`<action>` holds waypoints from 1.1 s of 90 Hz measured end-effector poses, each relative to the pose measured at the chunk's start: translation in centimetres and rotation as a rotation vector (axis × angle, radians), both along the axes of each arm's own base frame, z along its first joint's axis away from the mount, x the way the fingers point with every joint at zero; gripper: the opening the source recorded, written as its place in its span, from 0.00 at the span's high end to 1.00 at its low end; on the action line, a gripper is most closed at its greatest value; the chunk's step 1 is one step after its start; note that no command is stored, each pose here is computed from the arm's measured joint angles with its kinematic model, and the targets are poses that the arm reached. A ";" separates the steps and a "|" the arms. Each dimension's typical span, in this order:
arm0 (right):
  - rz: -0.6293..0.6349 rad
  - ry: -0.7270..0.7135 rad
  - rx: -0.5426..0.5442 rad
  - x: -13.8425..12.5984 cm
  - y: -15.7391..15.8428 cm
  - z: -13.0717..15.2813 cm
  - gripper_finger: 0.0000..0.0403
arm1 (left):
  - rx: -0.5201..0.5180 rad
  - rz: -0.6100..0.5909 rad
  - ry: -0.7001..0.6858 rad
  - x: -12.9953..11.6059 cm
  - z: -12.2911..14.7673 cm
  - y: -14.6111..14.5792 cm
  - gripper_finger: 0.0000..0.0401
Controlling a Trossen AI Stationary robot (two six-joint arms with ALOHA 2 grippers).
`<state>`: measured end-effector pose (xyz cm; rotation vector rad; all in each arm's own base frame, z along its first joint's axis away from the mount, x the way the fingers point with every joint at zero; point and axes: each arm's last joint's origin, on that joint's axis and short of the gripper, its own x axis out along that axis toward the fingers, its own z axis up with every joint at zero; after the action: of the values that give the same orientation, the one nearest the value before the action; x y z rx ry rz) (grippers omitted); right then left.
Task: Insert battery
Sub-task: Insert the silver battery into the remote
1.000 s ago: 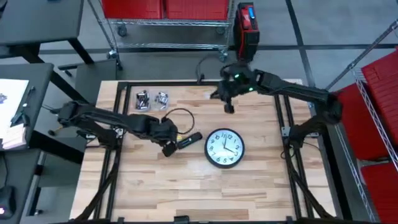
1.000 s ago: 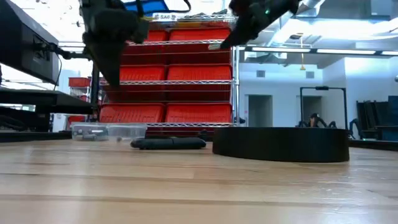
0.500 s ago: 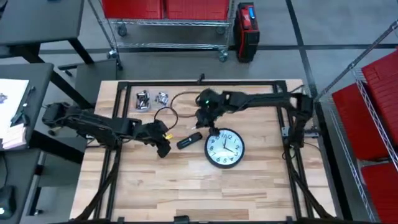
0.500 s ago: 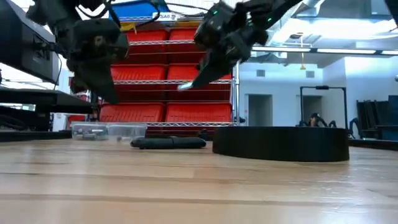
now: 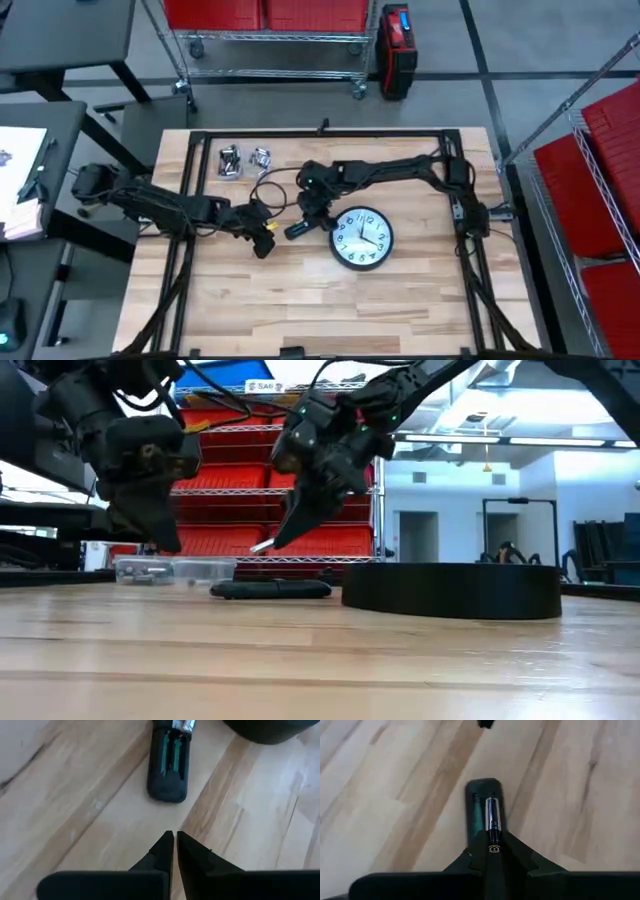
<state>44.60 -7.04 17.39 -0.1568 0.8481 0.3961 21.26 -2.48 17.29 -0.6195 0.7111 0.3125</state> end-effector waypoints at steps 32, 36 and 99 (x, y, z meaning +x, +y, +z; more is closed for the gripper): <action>-0.007 0.021 0.006 0.7 0.9 -1.9 0.95 | 0.001 0.056 -0.054 0.9 -2.2 -0.1 0.99; -0.017 0.019 -0.009 0.8 1.0 -1.9 0.95 | 0.002 0.056 -0.044 1.1 -2.7 -0.1 0.99; 0.007 0.016 -0.130 0.9 1.8 -2.0 0.95 | -0.038 0.089 -0.083 3.0 -5.0 -0.4 0.99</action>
<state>45.52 -5.24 15.35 -0.2776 0.8899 0.3490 24.30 -2.90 12.30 -0.6977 0.6120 0.3538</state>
